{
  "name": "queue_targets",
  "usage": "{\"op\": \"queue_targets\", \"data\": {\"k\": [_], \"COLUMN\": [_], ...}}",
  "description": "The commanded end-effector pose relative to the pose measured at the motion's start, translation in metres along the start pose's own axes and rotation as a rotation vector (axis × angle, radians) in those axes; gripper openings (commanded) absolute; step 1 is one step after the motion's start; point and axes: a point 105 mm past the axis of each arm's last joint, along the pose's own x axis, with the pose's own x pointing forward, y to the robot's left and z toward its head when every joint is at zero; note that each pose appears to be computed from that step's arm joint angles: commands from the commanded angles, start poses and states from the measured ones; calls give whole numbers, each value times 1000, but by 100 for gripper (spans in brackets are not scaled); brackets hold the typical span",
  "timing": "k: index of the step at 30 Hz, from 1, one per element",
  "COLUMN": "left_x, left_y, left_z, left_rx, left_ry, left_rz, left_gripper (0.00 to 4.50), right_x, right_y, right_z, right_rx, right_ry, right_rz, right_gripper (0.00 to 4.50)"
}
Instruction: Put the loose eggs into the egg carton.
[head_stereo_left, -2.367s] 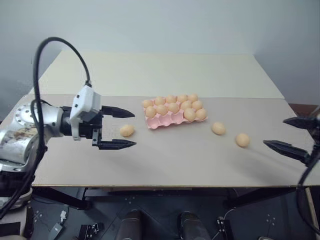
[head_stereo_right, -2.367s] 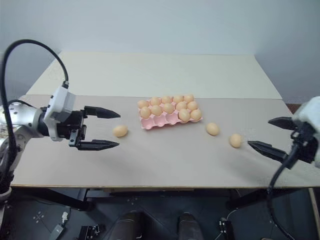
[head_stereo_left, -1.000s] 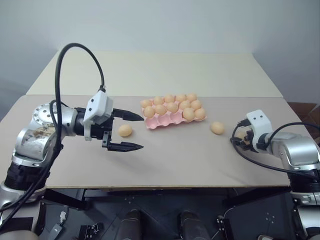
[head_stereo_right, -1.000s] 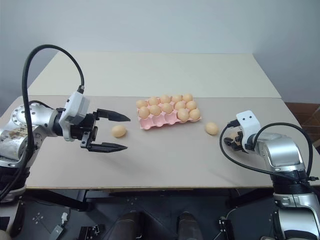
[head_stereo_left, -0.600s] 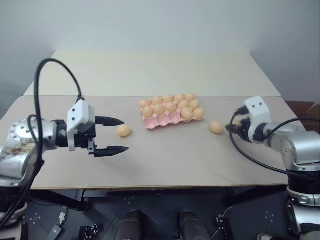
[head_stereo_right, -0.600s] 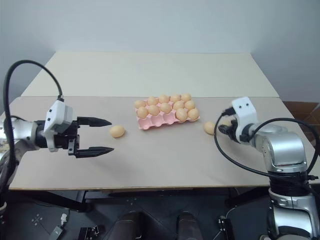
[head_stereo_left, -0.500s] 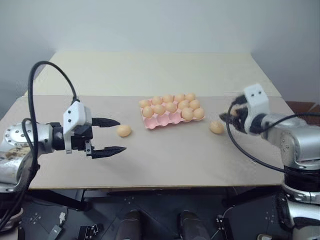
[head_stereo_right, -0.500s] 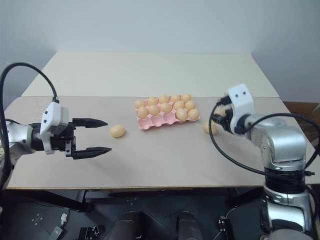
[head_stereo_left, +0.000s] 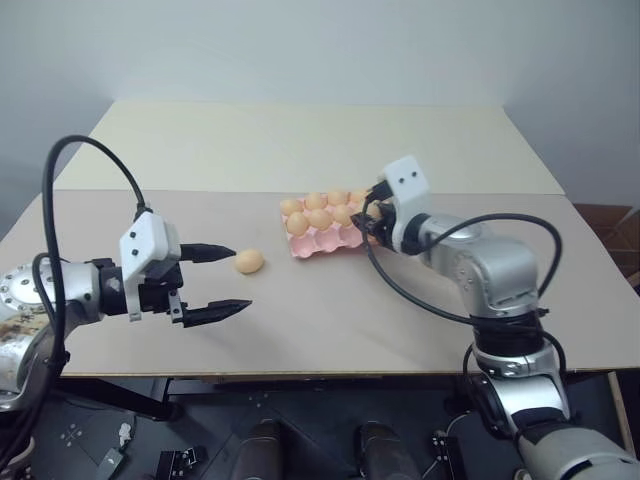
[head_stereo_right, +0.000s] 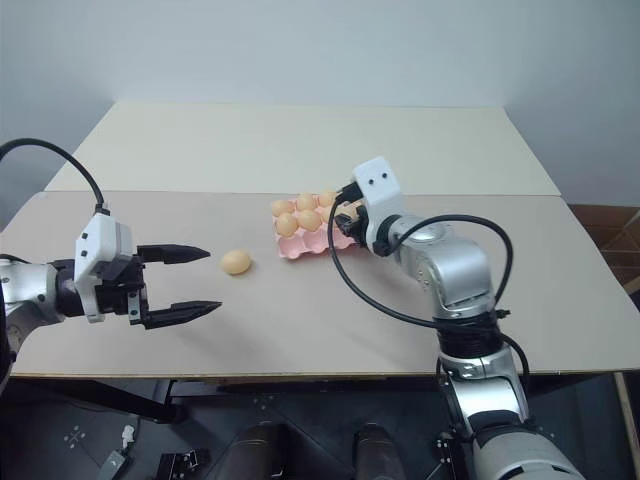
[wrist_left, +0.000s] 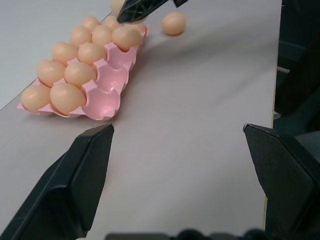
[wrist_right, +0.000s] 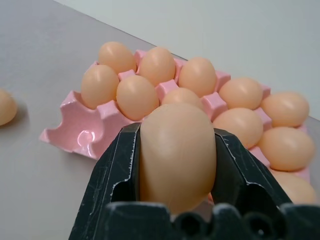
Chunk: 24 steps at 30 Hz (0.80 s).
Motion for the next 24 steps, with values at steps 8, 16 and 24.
{"op": "queue_targets", "data": {"k": [8,16,24], "left_x": [-4,-5,-5], "left_y": [0,0,1], "left_z": [12,13,13], "left_rx": [51,55,56], "left_ry": [-5,-5,-6], "left_rz": [20,21,20], "left_gripper": [450,450,450], "right_x": [27,34,37], "right_y": [9,10,9], "right_z": [7,0,-6], "right_rx": [-50,-61,-67], "right_ry": [-43,-25,-18], "right_rz": [5,6,8], "right_gripper": [164,164,408]}}
